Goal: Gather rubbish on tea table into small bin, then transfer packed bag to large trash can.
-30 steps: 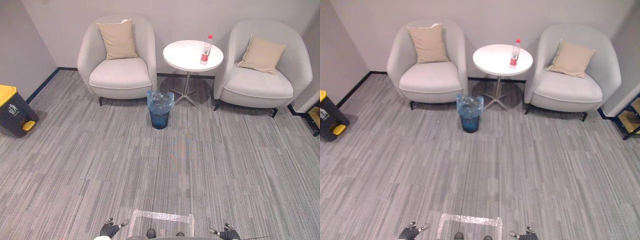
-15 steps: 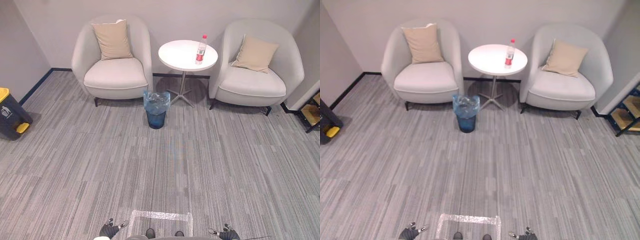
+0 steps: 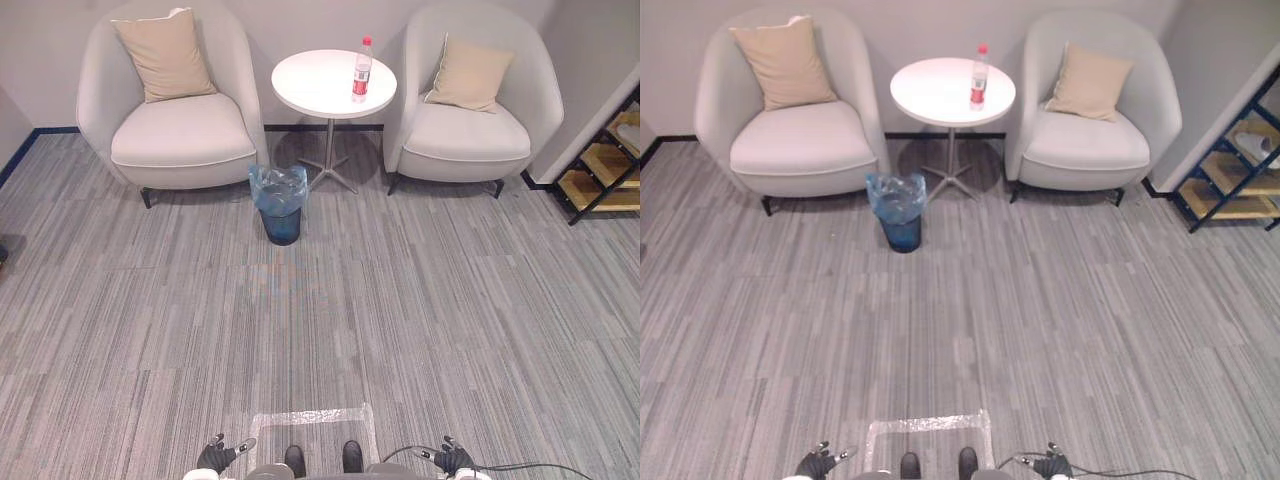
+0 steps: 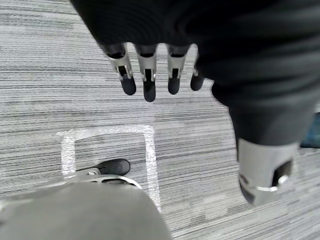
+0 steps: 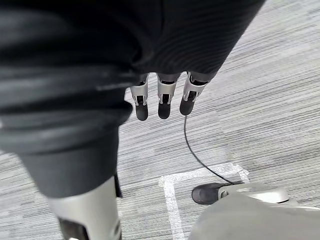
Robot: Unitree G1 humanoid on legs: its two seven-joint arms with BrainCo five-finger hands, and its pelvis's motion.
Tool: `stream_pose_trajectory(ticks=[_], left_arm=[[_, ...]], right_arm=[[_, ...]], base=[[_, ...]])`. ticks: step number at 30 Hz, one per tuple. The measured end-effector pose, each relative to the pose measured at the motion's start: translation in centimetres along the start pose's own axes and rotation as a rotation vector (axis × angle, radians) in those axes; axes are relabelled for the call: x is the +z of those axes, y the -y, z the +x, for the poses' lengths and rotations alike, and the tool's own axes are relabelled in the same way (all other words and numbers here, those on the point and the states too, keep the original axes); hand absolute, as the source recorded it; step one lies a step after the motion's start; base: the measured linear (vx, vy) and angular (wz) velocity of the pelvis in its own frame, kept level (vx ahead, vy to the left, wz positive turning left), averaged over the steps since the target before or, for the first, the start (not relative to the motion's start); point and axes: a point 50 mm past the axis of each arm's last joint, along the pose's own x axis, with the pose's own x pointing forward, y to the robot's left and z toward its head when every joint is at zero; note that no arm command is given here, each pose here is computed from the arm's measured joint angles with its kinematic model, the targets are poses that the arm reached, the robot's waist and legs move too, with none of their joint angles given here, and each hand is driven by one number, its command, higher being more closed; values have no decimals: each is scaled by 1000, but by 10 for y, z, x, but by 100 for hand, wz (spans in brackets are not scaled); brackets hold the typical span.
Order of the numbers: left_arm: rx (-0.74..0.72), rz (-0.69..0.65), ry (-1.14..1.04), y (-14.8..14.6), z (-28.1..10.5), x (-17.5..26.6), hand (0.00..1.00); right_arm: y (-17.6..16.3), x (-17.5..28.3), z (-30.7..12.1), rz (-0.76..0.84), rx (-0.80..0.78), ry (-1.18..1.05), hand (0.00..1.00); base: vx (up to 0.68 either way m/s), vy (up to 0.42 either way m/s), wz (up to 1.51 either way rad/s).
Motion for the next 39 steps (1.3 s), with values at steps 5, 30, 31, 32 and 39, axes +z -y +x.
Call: stream_pose_trajectory(ticks=[5,30,31,32,39], left_arm=[[25,-118,42,4,0,9,0],[-58,-94,135,31,3,40,0],[-51,-91,130,28,3,39,0],[-56,-128,108,36,3,36,0],[-23,-202,162,30,4,51,0]], right_arm=[[-4,16,2,12,5,60,0],[-69,47,-3,-10,195,169,0],[-69,45,-4,-13,196,166,0],[-64,53,-1,-37,189,187,0],[-64,49,-2,-9,176,176,0]], base=[[111,-68,-17],[383,40,-18],[552,-327,36],[519,-323,37],[434,-232,9]])
